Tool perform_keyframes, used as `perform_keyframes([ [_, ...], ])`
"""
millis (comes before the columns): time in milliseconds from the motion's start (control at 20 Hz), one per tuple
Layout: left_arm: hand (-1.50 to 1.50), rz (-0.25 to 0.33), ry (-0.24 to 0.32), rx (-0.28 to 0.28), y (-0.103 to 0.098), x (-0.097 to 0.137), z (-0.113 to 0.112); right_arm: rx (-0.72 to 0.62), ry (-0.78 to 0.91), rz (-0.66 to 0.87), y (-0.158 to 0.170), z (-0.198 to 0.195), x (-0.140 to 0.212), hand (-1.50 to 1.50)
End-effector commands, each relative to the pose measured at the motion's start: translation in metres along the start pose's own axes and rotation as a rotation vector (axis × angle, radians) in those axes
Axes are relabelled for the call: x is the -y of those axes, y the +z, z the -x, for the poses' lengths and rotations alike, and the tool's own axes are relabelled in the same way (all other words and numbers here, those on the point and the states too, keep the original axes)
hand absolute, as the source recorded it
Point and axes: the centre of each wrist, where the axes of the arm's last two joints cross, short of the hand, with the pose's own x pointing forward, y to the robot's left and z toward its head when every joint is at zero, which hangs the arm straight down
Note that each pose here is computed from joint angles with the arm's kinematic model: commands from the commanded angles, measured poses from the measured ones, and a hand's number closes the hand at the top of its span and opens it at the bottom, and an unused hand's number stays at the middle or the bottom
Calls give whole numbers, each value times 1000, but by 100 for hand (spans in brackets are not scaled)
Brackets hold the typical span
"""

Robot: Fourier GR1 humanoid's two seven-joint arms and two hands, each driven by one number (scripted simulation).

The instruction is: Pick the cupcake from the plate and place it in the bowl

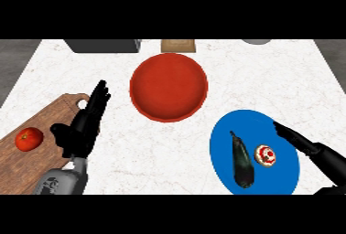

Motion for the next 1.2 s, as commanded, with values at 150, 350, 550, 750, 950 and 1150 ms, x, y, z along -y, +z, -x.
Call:
perform_keyframes([
  [150,0,-2,8,8,-13,1,15,1,-6,-5,-21,28,-7,-150],
  [350,0,6,8,8,8,-3,-7,-46,76,25,-27,39,-23,-150],
  [550,0,-11,-30,8,-8,3,-12,-112,170,52,-20,43,-21,-150],
  [750,0,-11,10,5,-6,1,7,-100,204,29,-42,45,-13,-150],
  [950,0,8,-2,4,3,-16,-9,-84,161,-11,-47,51,-44,-150],
  [1150,0,-19,-6,-7,-1,5,6,37,332,-125,-44,40,-40,150],
])
